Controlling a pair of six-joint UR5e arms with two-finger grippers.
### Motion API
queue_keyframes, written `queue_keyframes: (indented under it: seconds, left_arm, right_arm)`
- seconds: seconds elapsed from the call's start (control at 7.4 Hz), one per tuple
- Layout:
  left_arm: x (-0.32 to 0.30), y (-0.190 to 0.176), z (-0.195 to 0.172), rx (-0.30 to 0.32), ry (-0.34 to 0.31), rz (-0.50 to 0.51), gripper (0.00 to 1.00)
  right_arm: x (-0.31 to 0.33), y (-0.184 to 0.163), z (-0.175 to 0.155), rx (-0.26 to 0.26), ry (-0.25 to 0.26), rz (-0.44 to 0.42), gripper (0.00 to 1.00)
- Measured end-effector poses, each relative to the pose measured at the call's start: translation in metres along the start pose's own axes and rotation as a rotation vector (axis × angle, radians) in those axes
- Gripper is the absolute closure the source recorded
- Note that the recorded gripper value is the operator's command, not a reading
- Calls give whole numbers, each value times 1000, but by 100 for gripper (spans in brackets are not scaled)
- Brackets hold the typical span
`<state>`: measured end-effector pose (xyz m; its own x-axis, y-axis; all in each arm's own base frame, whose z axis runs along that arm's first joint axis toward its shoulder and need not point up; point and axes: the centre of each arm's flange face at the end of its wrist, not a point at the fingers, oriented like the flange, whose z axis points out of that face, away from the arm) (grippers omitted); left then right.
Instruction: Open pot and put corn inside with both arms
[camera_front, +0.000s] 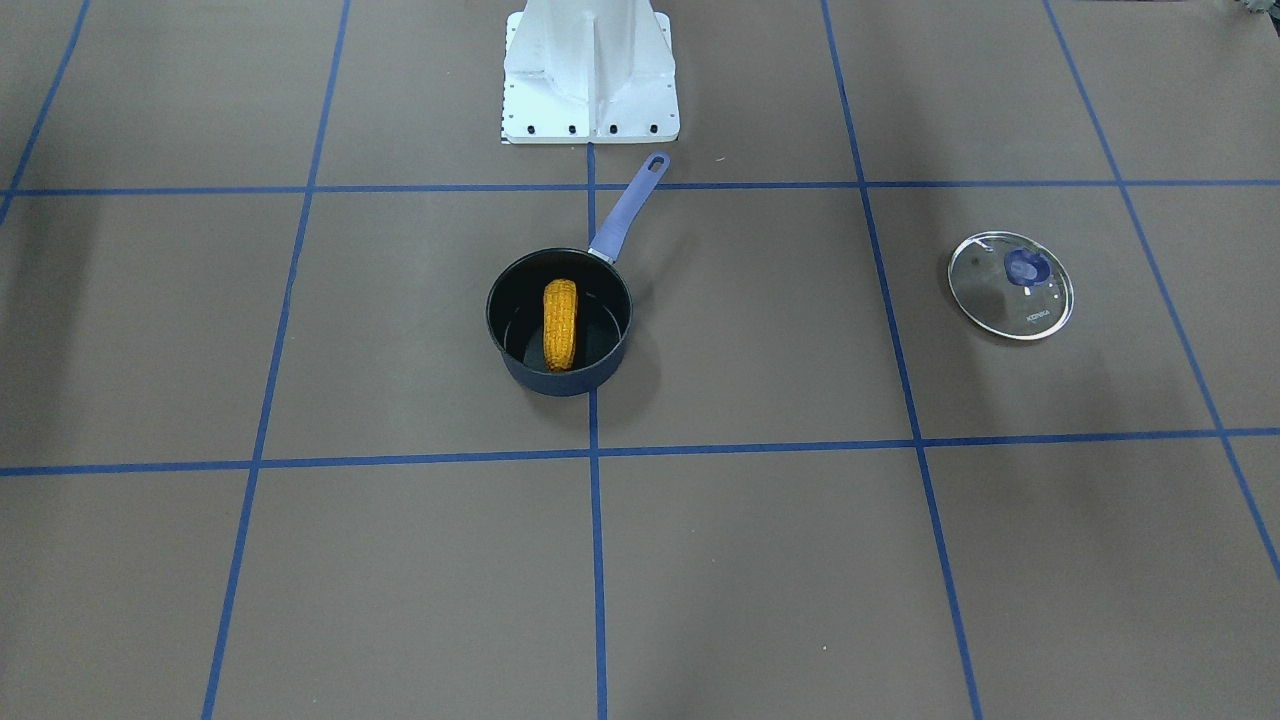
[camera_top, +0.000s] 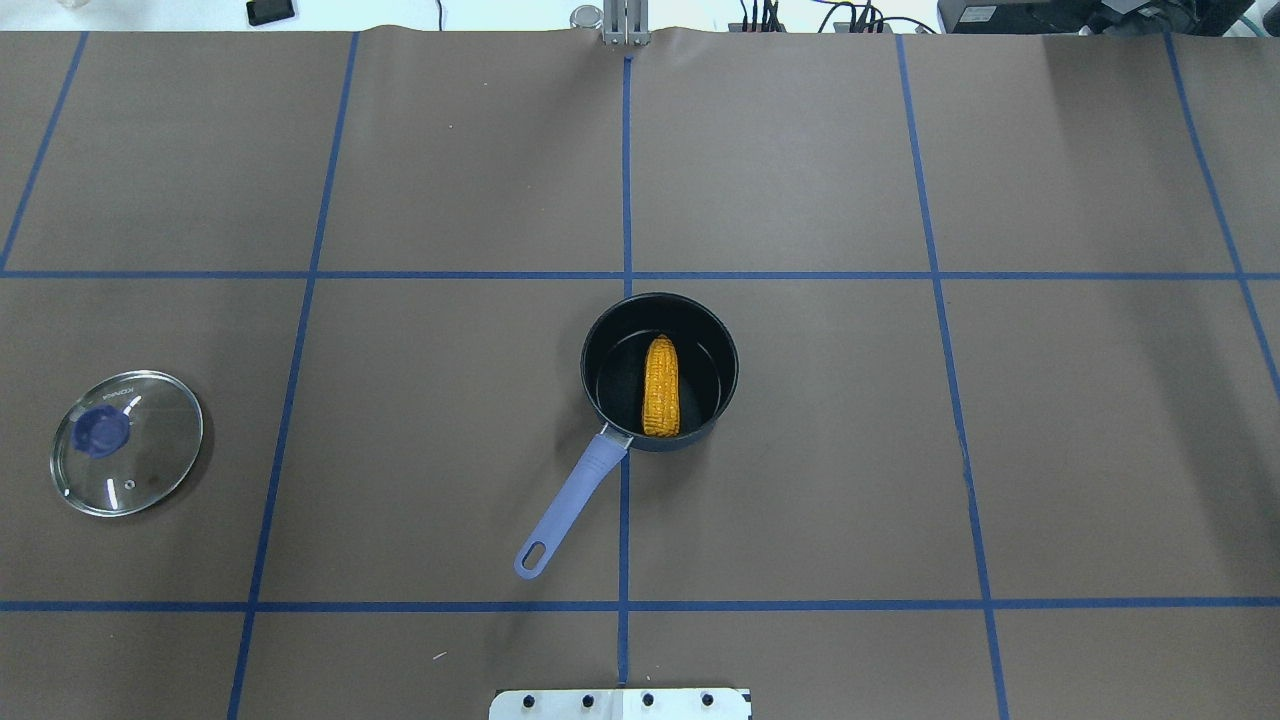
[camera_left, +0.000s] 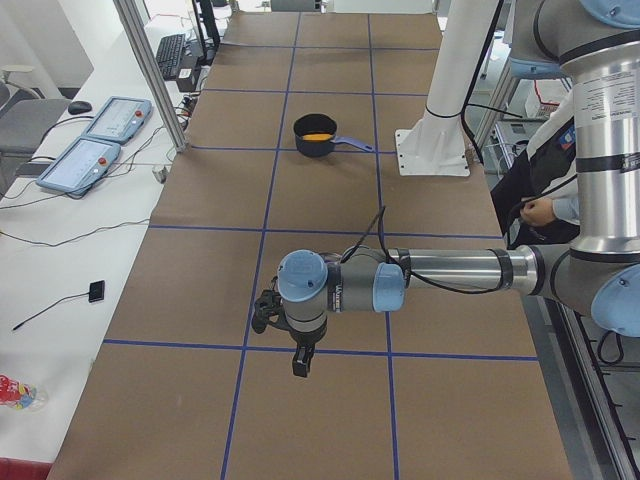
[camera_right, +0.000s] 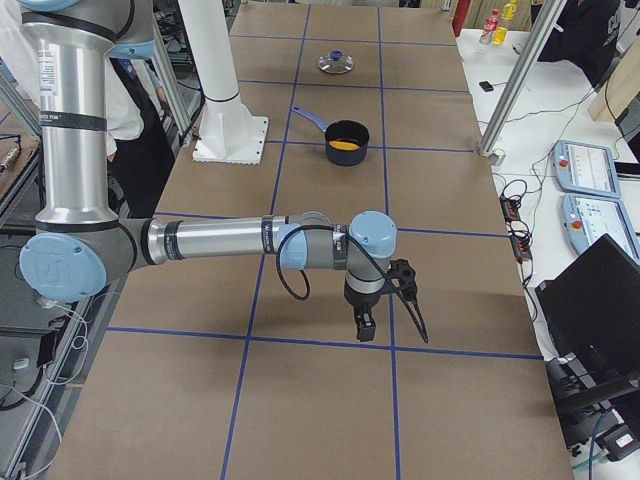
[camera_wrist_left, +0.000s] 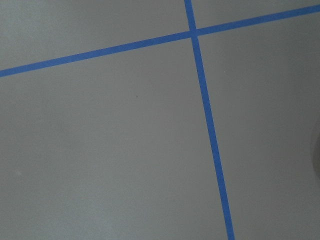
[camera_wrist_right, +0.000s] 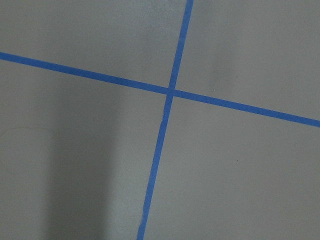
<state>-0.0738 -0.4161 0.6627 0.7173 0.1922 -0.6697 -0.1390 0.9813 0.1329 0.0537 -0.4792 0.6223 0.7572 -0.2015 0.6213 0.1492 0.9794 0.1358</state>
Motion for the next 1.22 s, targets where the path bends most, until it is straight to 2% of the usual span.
queue_keyframes:
  seconds: [1.22]
  left_arm:
    - [0, 0, 0, 1, 0, 2, 1]
  right_arm:
    - [7, 5, 4, -6, 21, 34, 0]
